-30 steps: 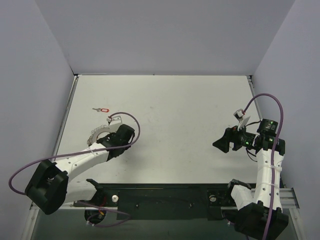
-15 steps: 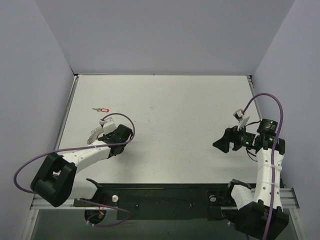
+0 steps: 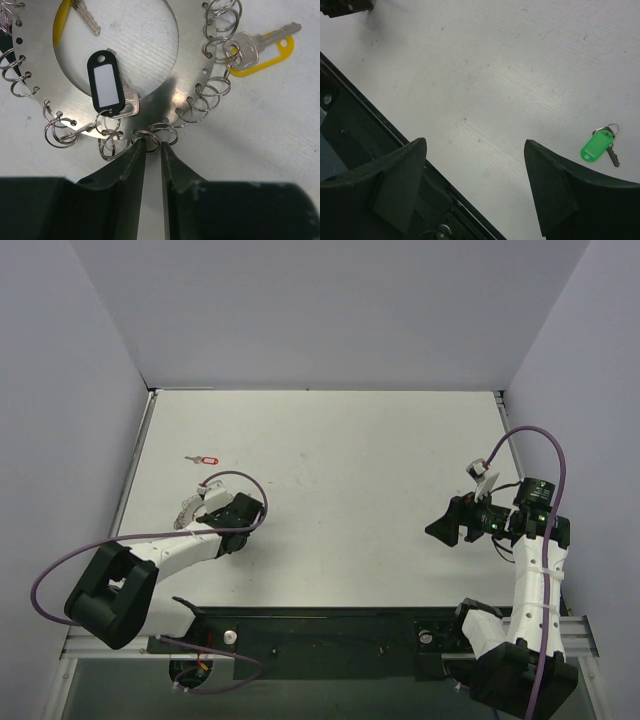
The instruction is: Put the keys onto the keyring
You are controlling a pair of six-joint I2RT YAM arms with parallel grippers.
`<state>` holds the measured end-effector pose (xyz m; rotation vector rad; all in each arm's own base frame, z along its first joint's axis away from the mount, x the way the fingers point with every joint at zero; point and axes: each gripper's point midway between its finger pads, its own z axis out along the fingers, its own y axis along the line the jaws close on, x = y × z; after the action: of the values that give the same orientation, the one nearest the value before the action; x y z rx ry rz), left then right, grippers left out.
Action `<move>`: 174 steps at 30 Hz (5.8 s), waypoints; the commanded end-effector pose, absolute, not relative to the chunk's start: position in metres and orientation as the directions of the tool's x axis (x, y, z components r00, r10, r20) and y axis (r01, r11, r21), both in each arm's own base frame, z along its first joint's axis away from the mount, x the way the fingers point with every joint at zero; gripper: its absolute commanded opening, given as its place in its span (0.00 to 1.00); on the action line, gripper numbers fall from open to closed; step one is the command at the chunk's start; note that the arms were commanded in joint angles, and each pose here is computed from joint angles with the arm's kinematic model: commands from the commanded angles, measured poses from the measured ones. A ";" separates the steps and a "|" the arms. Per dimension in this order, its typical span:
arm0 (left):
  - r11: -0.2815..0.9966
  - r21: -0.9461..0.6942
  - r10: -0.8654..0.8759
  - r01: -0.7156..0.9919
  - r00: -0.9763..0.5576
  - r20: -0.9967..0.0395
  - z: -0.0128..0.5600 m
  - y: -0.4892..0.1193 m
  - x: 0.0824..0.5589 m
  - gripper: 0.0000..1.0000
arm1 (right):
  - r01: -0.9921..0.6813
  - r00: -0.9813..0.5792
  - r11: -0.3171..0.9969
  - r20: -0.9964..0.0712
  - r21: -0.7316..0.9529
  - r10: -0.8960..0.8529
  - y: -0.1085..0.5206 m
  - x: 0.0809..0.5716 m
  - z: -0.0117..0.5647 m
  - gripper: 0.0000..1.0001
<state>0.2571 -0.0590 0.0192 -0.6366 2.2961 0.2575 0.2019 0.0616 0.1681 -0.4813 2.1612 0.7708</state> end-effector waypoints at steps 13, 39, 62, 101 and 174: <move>0.876 -0.078 -0.393 -0.476 -0.609 -0.689 0.027 -0.070 0.264 0.09 | -0.578 -0.619 0.721 -0.781 0.383 -0.081 0.066 0.199 0.173 0.74; 0.904 -0.401 -0.201 0.150 -0.677 -0.708 0.140 -0.210 0.263 0.00 | -0.578 -0.622 0.719 -0.779 0.386 -0.083 0.066 0.199 0.172 0.73; 0.692 -0.511 -0.108 0.510 -0.626 -0.772 0.246 -0.279 0.259 0.00 | -0.988 -0.149 0.114 -0.816 0.103 -0.559 0.135 0.164 0.208 0.75; 0.573 -0.658 -0.176 0.488 -0.711 -0.681 0.236 -0.328 0.256 0.00 | -0.885 -0.391 0.412 -0.826 0.216 -0.407 0.265 0.252 0.165 0.63; 0.619 -0.475 -0.293 0.625 -0.378 -0.878 0.202 -0.325 0.242 0.26 | -0.840 -0.528 0.303 -0.808 0.450 -0.263 0.273 0.228 0.157 0.00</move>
<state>0.2227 -0.3269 0.1525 0.4090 1.8680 -0.9845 0.2277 0.2673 0.1429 -0.9560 2.0456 1.1595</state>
